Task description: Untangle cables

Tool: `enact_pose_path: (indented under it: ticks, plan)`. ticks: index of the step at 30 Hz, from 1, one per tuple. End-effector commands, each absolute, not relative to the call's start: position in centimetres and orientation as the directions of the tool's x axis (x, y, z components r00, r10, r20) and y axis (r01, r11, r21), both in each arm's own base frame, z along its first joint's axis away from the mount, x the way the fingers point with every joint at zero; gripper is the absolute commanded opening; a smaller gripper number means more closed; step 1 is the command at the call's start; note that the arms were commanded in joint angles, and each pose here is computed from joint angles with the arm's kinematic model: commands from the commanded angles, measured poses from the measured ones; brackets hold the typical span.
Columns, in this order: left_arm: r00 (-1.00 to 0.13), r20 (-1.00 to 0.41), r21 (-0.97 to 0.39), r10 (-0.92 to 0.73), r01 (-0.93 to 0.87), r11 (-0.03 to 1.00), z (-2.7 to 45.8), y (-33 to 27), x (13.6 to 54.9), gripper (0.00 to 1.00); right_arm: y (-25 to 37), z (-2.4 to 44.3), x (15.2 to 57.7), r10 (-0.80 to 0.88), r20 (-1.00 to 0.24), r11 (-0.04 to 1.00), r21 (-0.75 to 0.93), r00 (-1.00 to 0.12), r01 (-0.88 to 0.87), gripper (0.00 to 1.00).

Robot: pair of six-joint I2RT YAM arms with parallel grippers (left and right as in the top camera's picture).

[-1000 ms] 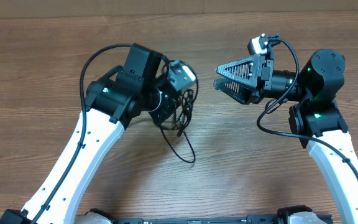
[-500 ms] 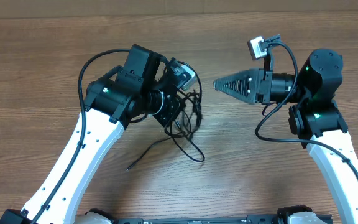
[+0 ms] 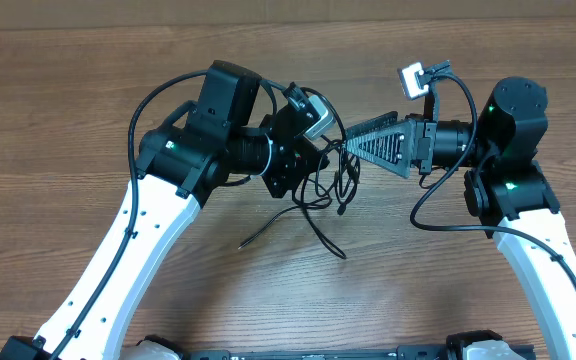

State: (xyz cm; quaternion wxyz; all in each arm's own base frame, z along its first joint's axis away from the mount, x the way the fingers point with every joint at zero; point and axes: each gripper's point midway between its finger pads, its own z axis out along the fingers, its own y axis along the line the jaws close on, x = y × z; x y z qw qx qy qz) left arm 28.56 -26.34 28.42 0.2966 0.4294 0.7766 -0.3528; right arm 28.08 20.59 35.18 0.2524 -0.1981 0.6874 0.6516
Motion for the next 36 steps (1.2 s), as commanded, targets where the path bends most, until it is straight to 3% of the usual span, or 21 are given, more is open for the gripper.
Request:
enact_pose_path:
  ticks: [1,4,13,20,36]
  plan:
    - [-0.383,-0.812,-0.259,0.441,0.913,0.316,29.9,-27.6,28.1,0.04,21.7,35.7,27.1,0.019,-0.631,0.039,0.775,-0.775,-0.63,1.0]
    - [-0.353,-0.826,-0.231,0.438,0.923,0.308,30.2,-28.2,28.3,0.04,22.9,36.1,26.1,-0.011,-0.66,0.004,0.751,-0.751,-0.66,1.0]
    - [-0.496,-0.754,-0.227,0.43,0.812,0.538,28.2,-25.4,31.3,0.04,23.3,37.1,25.2,-0.032,-0.699,-0.04,0.715,-0.714,-0.698,0.85]
    - [-0.516,-0.751,-0.247,0.412,0.798,0.549,28.2,-25.0,31.6,0.04,23.1,37.5,23.7,-0.087,-0.738,-0.108,0.674,-0.669,-0.73,0.76]
    - [-0.576,-0.678,-0.287,0.457,0.78,0.557,26.6,-24.2,29.9,0.04,22.9,41.3,22.9,-0.037,-0.783,-0.137,0.62,-0.621,-0.773,0.75]
